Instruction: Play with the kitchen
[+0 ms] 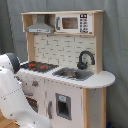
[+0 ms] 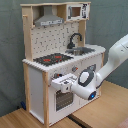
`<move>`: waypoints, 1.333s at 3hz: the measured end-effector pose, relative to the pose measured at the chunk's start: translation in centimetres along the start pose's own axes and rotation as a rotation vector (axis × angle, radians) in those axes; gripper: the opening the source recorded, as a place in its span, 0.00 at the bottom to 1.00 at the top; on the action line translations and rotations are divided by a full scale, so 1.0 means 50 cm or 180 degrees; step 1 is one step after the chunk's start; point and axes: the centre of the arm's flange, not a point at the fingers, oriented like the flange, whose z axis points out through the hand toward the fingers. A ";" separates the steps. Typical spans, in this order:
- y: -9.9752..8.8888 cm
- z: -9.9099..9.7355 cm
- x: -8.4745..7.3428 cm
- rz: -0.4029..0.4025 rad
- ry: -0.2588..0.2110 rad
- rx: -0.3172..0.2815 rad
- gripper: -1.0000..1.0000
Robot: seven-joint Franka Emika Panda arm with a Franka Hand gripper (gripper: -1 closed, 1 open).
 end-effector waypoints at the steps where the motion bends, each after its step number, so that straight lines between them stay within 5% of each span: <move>1: 0.001 0.004 -0.003 0.0064 -0.0022 0.0026 0.00; 4: 0.018 0.003 -0.018 0.1246 0.0139 0.0313 0.00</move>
